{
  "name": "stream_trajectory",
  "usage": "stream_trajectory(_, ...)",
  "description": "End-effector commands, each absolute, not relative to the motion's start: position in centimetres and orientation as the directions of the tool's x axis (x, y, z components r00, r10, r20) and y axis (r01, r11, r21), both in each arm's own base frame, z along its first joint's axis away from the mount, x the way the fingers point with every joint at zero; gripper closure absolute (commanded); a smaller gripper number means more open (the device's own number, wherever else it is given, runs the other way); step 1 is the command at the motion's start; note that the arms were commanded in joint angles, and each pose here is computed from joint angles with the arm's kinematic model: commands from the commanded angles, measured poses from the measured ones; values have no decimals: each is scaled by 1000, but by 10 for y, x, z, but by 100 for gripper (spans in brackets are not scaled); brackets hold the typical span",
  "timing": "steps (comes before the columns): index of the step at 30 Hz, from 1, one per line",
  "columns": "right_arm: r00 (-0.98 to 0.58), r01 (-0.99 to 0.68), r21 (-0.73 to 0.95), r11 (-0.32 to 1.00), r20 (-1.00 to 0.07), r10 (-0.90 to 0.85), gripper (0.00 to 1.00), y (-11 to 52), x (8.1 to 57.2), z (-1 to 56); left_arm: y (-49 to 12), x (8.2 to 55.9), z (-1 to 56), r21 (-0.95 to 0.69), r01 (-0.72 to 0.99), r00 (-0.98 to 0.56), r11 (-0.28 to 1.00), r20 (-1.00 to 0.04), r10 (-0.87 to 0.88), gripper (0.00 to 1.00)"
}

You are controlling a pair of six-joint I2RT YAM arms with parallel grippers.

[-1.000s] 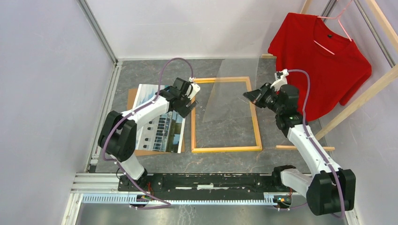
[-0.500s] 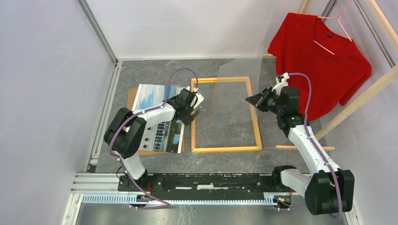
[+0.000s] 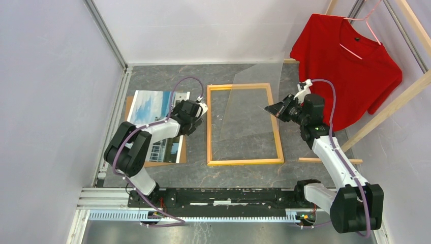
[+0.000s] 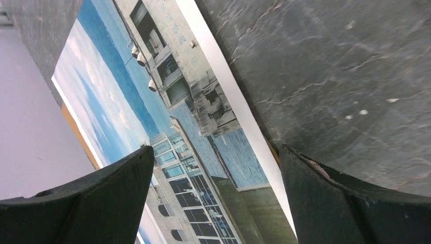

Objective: Put the photo into the frame
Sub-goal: Move the photo to the center of the board, then move the photo frame to the center of the board.

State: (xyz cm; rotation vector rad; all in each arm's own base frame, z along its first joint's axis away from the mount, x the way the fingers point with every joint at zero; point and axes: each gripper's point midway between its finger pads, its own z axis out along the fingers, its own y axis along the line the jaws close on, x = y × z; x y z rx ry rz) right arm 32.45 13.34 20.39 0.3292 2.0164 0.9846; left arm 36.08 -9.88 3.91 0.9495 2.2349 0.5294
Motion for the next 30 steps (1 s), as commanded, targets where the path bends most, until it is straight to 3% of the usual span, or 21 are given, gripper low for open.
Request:
stream_trajectory(1,-579,-185,749,636,-606,546,100,137,327,220,-71,319,6,505,633,-595,587,-167,786,0)
stream_trajectory(8,-565,-199,725,659,-635,527,100,134,329,230,-160,355,72,216,623,-623,752,-444,644,0)
stream_trajectory(10,-553,-213,720,661,-646,526,100,134,329,236,-184,355,78,104,635,-645,766,-475,599,0)
stream_trajectory(13,-568,-200,721,663,-637,521,100,133,324,234,-210,352,72,-37,642,-688,766,-470,553,0)
stream_trajectory(20,-566,-190,711,677,-643,517,100,125,318,235,-229,351,46,-150,620,-747,770,-414,521,3)
stream_trajectory(30,-582,-201,732,652,-624,521,100,130,315,235,-201,352,13,-21,611,-744,791,-358,565,26)
